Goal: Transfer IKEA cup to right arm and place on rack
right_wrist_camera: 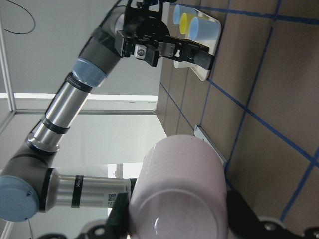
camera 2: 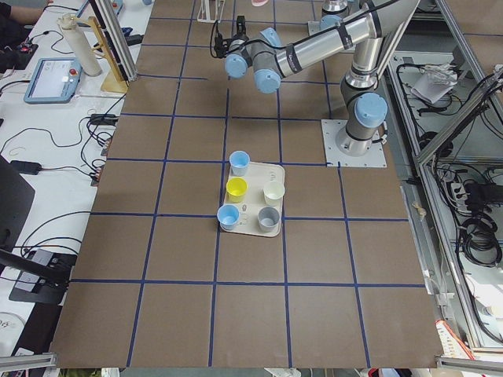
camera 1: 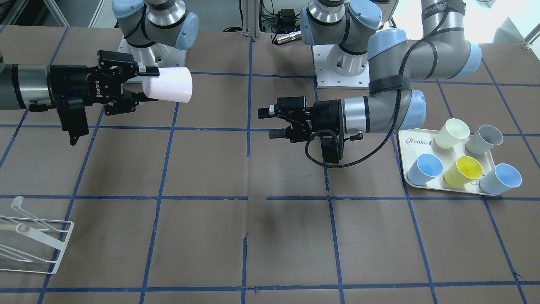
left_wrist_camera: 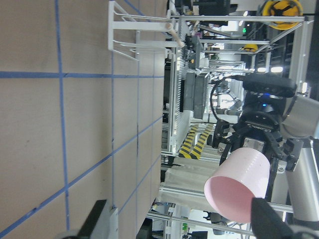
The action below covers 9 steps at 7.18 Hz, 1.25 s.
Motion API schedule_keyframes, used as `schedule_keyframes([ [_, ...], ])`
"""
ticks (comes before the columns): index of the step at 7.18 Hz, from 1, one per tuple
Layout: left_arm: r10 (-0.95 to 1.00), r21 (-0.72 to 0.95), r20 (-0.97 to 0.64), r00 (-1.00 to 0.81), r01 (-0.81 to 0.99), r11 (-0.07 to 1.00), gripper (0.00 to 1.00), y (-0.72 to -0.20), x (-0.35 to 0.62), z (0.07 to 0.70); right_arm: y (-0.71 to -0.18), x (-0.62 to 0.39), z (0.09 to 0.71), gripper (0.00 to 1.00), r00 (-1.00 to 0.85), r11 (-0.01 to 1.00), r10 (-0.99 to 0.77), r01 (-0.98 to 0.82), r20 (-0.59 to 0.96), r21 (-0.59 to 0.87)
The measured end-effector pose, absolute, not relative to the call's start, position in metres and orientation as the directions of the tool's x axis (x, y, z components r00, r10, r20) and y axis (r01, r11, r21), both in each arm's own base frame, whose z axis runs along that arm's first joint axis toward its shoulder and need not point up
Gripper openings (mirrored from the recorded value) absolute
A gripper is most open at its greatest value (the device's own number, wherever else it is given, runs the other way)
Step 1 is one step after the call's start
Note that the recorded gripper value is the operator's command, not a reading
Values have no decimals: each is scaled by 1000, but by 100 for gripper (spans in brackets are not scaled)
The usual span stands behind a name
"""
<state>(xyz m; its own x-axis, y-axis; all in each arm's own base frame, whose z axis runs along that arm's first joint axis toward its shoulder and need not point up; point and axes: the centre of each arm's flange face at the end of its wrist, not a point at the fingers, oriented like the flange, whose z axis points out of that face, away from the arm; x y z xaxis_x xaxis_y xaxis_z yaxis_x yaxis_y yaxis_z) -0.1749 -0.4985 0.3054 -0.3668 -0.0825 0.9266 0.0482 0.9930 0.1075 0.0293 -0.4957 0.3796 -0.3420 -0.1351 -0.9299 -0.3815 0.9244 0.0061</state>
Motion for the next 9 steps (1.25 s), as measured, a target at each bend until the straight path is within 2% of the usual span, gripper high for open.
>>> schedule_keyframes([
  [2, -52, 75, 790, -611, 12, 997, 100, -508, -161, 314, -510, 11, 374, 48, -558, 918, -129, -379, -820, 114],
  [4, 19, -4, 594, -804, 20, 1000, 100, -518, -146, 350, -525, -9, 374, 47, -738, 923, -144, -340, -660, 179],
  [6, 56, -50, 380, -923, 40, 998, 100, -518, -129, 397, -541, -30, 390, 47, -860, 940, -160, -283, -484, 192],
  [9, 31, 33, 101, -994, 34, 999, 100, -504, -102, 470, -568, -63, 416, 45, -968, 977, -158, -181, -194, 113],
])
